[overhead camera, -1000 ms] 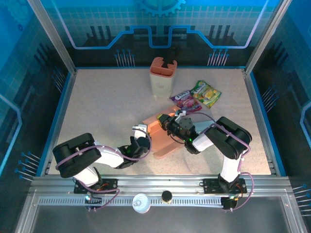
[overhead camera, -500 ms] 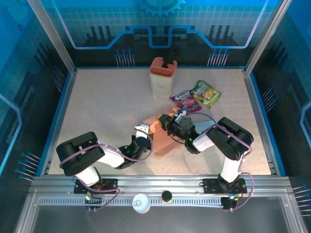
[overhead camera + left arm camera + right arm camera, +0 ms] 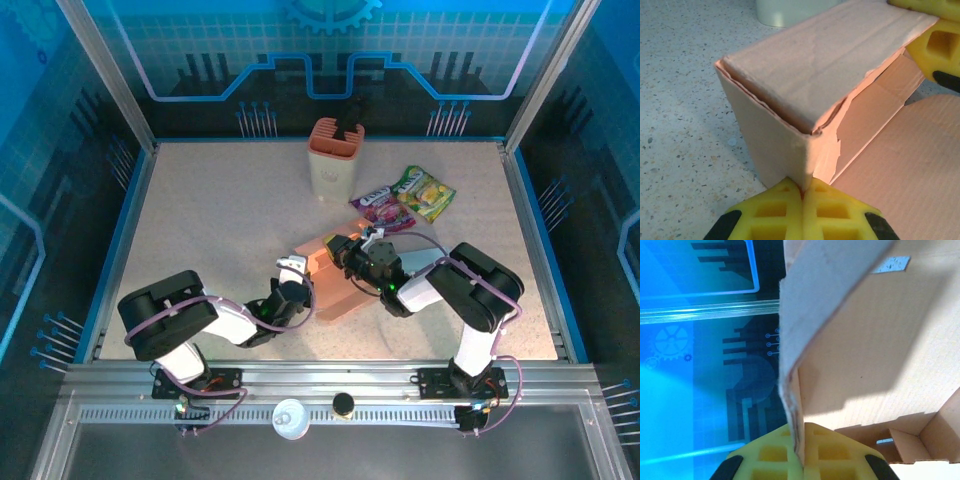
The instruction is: Fold the paper box
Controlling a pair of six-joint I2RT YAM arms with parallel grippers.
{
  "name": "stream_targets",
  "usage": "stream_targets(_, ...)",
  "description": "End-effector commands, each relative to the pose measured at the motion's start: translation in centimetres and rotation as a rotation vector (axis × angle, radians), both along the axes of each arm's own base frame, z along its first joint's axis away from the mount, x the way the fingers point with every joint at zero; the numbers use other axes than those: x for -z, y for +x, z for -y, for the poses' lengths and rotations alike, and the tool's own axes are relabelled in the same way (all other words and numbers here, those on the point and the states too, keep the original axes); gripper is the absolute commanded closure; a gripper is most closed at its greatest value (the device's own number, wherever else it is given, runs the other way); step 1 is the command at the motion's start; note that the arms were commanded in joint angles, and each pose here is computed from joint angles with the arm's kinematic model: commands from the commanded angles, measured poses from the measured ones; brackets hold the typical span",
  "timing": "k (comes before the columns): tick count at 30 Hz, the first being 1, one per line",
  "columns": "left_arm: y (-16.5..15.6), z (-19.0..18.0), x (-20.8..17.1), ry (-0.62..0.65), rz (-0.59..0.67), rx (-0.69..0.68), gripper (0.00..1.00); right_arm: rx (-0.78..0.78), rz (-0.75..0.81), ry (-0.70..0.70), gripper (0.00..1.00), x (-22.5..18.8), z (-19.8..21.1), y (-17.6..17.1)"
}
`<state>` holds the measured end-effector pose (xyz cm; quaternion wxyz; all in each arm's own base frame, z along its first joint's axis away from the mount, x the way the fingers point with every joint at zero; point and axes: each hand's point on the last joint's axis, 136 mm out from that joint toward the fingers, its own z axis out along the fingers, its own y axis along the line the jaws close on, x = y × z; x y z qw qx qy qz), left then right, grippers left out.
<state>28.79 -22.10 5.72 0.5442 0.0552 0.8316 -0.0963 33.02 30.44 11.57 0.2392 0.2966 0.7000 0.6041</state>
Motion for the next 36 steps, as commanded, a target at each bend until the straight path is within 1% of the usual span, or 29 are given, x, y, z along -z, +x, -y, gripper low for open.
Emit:
stream_targets(1,1.6,1.2,-3.2,-0.107,0.086,-0.031,1.0,-0.122,-0.077,-0.034,1.0,1.9,-2.0,-3.2)
stream_targets(5,1.3,1.2,-3.7,-0.106,0.092,-0.015,1.0,-0.115,-0.083,-0.033,1.0,1.8,-1.8,-3.2)
stream_targets(6,1.3,1.2,-3.9,-0.106,0.091,-0.014,1.0,-0.114,-0.085,-0.039,0.98,1.8,-1.7,-3.3)
stream_targets(8,1.1,0.9,-3.9,-0.094,0.08,-0.017,1.0,-0.107,-0.086,-0.052,1.0,1.7,-1.4,-3.2)
stream_targets(10,0.8,0.6,-3.8,-0.091,0.075,-0.014,1.0,-0.101,-0.097,-0.067,1.0,1.9,-1.2,-3.2)
stream_targets(11,0.8,0.6,-3.8,-0.09,0.078,-0.008,0.84,-0.098,-0.095,-0.065,1.0,1.7,-1.1,-3.2)
stream_targets(12,0.7,0.6,-3.8,-0.086,0.082,0.001,0.75,-0.097,-0.098,-0.063,1.0,1.6,-1.2,-3.2)
stream_targets(14,0.8,0.8,-3.8,-0.082,0.091,0.033,0.71,-0.106,-0.114,-0.06,1.0,1.7,-1.4,-3.2)
stream_targets(18,1.0,1.2,-3.7,-0.08,0.108,0.095,0.67,-0.116,-0.152,-0.071,1.0,2.0,-1.5,-3.5)
stream_targets(23,1.5,0.3,-3.4,-0.055,0.111,0.083,0.63,-0.119,-0.171,-0.093,1.0,2.3,-1.2,-3.8)
stream_targets(26,1.5,-0.1,-3.4,-0.038,0.12,0.074,0.51,-0.125,-0.195,-0.107,1.0,2.6,-1.2,-3.9)
stream_targets(27,1.5,-0.1,-3.4,-0.029,0.121,0.077,0.49,-0.126,-0.202,-0.111,1.0,2.7,-1.3,-3.9)
stream_targets(31,1.5,-0.4,-3.2,0.009,0.129,0.089,0.49,-0.133,-0.225,-0.146,1.0,2.9,-1.4,-3.3)
stream_targets(34,1.1,-0.7,-3.6,-0.003,0.149,0.105,0.5,-0.118,-0.224,-0.178,1.0,2.9,-1.0,-2.7)
stream_targets(36,0.3,-0.1,-4.0,-0.014,0.148,0.149,0.5,-0.094,-0.205,-0.182,1.0,2.1,-0.4,-2.5)
